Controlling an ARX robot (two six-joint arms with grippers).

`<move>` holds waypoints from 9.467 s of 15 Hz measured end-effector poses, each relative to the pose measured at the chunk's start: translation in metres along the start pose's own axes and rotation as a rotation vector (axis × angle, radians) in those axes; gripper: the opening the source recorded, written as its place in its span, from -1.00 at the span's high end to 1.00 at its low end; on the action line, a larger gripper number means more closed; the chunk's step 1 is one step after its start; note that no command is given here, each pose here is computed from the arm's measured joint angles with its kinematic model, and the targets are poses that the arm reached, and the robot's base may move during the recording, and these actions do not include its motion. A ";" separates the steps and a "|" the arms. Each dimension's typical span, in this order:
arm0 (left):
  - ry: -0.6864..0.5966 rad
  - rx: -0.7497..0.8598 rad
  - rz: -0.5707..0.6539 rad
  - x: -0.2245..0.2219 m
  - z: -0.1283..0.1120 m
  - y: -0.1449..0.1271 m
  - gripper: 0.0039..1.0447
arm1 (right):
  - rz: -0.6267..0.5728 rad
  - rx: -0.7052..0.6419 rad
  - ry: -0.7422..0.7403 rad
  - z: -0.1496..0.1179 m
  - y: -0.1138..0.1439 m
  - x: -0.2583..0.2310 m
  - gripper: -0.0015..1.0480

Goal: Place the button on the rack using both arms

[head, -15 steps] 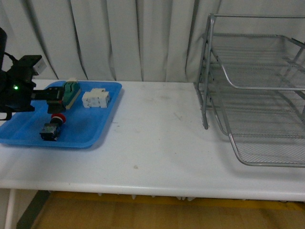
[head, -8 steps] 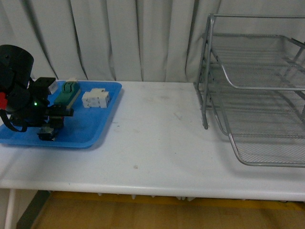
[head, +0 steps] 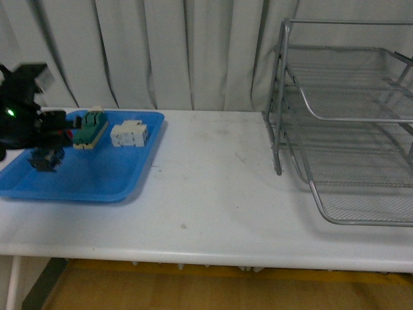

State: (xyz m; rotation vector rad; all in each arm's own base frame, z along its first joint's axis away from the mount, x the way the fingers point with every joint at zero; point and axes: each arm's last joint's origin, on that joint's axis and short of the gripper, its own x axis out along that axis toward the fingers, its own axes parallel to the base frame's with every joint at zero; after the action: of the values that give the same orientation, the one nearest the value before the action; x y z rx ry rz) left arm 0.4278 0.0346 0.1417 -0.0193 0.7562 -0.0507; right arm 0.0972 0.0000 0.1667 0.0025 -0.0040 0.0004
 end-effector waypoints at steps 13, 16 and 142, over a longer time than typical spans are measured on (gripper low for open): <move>-0.190 0.024 0.069 -0.180 -0.043 0.007 0.34 | 0.000 0.000 0.000 0.000 0.000 0.000 -0.87; -0.189 0.026 0.067 -0.180 -0.043 0.006 0.34 | 0.000 0.000 0.000 0.000 0.000 0.000 -0.87; -0.753 0.021 0.053 -0.254 -0.209 -0.048 -0.88 | 0.069 0.193 0.390 -0.044 0.097 0.139 0.95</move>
State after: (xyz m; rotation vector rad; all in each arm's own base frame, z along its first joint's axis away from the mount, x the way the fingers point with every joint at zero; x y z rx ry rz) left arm 0.0977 0.0001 0.1657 0.0025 0.0029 0.0011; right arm 0.2361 0.0969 0.1236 0.1957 0.3859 0.0707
